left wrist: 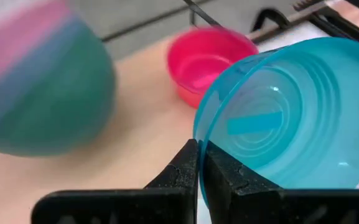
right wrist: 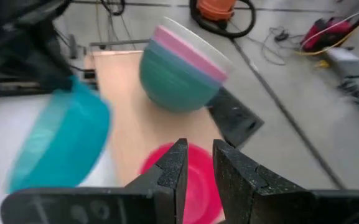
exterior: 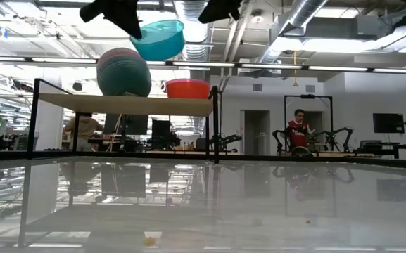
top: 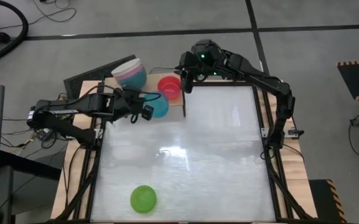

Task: Place and stack bowls onto a shelf
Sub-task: Stack the small blue bowl on top of the small pink bowl on the shelf, then stack the small green bowl on top of the small blue bowl on the shelf

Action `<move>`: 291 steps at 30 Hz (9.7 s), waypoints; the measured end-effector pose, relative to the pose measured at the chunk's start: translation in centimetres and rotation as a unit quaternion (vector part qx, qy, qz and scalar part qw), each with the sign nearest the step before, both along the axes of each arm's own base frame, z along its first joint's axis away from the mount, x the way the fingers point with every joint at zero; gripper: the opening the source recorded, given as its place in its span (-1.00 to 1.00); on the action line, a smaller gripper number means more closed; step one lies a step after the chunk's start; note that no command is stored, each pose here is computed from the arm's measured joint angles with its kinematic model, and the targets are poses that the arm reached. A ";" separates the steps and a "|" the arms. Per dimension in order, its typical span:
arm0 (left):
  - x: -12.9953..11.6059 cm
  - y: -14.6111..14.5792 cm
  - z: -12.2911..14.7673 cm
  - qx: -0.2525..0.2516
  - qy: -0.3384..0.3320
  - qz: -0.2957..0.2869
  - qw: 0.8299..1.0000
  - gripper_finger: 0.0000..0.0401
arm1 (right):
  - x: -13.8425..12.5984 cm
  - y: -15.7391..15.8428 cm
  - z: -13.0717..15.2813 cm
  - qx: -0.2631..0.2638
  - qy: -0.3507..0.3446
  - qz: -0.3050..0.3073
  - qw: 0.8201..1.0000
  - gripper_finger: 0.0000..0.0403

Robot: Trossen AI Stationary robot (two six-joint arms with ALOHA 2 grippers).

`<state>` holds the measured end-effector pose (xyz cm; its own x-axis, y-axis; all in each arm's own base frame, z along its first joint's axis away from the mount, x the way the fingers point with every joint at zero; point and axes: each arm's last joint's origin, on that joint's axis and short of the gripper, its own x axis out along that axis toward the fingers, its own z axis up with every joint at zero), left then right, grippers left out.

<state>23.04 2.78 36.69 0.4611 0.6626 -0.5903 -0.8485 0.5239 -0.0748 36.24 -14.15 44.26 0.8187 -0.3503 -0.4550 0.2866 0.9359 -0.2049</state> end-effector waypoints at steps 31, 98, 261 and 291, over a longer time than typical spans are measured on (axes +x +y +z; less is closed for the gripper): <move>-8.1 -0.9 12.8 0.272 -0.022 0.126 0.954 -1.00 | 3.1 -10.8 -4.1 0.036 -0.147 0.023 0.988 -0.50; 1.1 2.5 10.7 0.314 0.144 0.077 0.935 -1.00 | 4.2 -0.7 1.5 -0.096 -0.195 0.055 0.975 0.13; 3.1 -22.0 -13.9 -0.320 0.246 -0.251 0.880 -0.09 | -2.9 -4.9 -3.2 0.110 0.117 0.005 0.987 -0.59; 1.0 -20.3 -19.4 -0.326 0.233 -0.175 0.899 -0.99 | -3.2 -4.7 -3.6 0.130 0.140 -0.004 0.982 -0.60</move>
